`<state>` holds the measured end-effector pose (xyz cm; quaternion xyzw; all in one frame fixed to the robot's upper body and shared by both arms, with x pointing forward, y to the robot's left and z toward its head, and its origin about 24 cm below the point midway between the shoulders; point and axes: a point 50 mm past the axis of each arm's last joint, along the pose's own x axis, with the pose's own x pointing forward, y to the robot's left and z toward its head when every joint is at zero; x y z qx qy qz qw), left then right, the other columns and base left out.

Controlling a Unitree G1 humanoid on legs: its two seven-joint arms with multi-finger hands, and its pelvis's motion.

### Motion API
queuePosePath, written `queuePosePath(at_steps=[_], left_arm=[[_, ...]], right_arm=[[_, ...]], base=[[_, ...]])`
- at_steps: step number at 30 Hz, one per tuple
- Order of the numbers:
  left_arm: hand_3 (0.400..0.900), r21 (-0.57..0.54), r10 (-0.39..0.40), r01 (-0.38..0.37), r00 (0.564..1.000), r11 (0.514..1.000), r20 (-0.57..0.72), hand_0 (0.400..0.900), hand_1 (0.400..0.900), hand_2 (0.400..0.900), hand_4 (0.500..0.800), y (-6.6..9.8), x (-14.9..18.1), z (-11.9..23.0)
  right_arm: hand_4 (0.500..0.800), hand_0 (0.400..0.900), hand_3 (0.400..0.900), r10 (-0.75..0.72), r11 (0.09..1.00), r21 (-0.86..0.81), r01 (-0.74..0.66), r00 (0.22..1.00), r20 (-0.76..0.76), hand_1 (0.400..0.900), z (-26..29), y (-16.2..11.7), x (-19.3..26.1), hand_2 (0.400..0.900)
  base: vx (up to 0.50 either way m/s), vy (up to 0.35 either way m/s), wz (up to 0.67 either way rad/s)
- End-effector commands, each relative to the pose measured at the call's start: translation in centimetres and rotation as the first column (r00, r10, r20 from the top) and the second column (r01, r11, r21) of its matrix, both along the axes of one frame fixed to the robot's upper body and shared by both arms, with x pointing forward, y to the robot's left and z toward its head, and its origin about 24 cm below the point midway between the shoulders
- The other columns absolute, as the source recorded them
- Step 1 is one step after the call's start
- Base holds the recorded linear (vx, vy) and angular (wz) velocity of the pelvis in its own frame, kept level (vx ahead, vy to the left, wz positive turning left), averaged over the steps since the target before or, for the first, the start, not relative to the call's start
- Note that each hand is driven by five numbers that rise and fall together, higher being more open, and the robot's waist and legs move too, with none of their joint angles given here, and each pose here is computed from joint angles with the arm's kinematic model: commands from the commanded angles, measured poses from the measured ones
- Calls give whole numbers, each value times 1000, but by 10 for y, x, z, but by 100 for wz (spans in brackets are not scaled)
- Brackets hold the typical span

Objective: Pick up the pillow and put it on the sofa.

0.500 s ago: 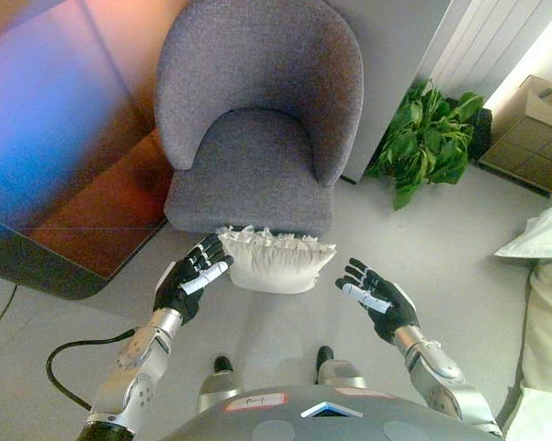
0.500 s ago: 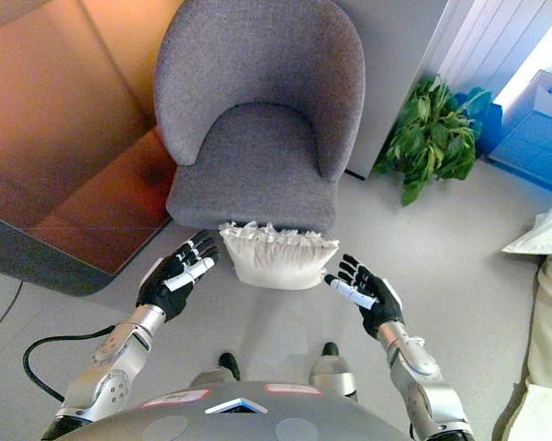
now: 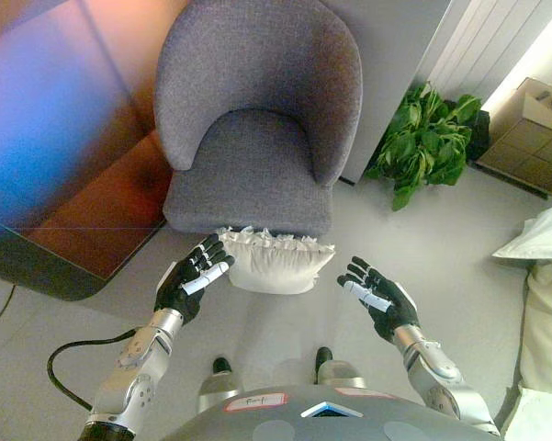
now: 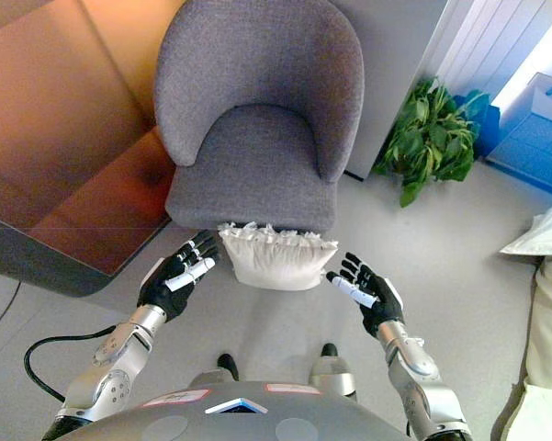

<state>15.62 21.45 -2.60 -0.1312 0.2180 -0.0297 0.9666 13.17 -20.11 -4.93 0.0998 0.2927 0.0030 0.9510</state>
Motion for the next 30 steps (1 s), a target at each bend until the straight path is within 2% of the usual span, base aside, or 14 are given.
queuePosePath(at_steps=[1,10,25,30], left_arm=[[900,-2,-28,29,970,1000,241,900,900,900,800,-3,35,37],[900,-14,-20,24,971,1000,238,900,900,900,800,-2,31,37],[900,-58,59,-45,961,997,271,900,900,900,800,5,23,39],[900,-74,35,-15,960,997,279,900,900,900,800,4,14,39]], right_arm=[[800,900,900,2,1000,12,-5,965,263,900,38,3,41,900],[800,900,900,19,1000,12,-23,970,244,900,36,3,38,900],[800,900,900,84,996,-30,-79,961,265,900,41,-10,40,900],[800,900,900,100,995,-37,-94,965,241,900,39,-18,29,900]], base=[[0,0,0],[23,-49,1],[34,-127,-8],[153,-46,-15]])
